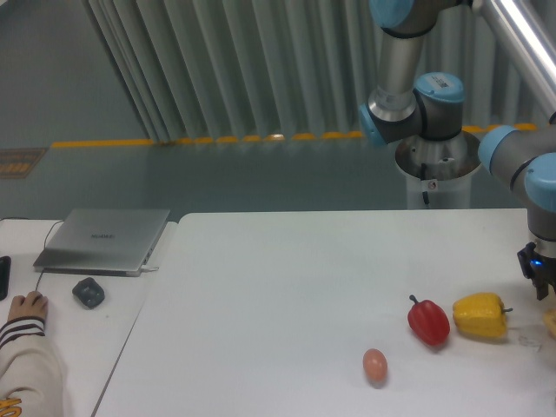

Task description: Place the triangular bread in the basket

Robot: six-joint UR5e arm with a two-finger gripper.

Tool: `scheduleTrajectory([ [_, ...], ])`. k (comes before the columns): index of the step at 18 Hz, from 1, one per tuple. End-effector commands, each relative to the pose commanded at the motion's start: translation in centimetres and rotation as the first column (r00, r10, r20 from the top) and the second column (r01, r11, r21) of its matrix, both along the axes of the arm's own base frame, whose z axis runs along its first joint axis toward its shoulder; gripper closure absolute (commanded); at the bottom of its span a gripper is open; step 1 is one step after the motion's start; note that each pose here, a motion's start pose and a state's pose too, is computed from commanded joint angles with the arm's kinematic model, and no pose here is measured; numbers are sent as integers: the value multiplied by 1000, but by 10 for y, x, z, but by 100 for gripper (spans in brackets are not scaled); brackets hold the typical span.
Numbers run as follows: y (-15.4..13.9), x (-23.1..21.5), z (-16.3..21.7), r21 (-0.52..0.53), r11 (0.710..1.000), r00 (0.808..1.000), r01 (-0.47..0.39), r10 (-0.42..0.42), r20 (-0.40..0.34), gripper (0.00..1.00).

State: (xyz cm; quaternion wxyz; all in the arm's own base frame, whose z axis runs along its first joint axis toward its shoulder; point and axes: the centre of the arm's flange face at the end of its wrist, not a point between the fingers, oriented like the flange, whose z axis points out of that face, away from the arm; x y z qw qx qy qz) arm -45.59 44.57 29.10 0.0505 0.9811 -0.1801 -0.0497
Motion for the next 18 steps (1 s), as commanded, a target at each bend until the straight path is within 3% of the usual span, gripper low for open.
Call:
scheduleTrajectory([
  [5,2,-4,-14,-6,1000,1000,-3,3,7,43],
  [6,2,-4,-14,-7,1000,1000,-6,6,5,51],
  [7,2,-5,-14,-6,1000,1000,-8,8,4,66],
  [8,2,-4,-13,-4,1000,1000,-9,9,4,87],
  [9,1,-5,-11,-2,1000,1000,-15,15,1,100],
  [18,-8,-1,24,48,998,999,-26,27,-21,100],
])
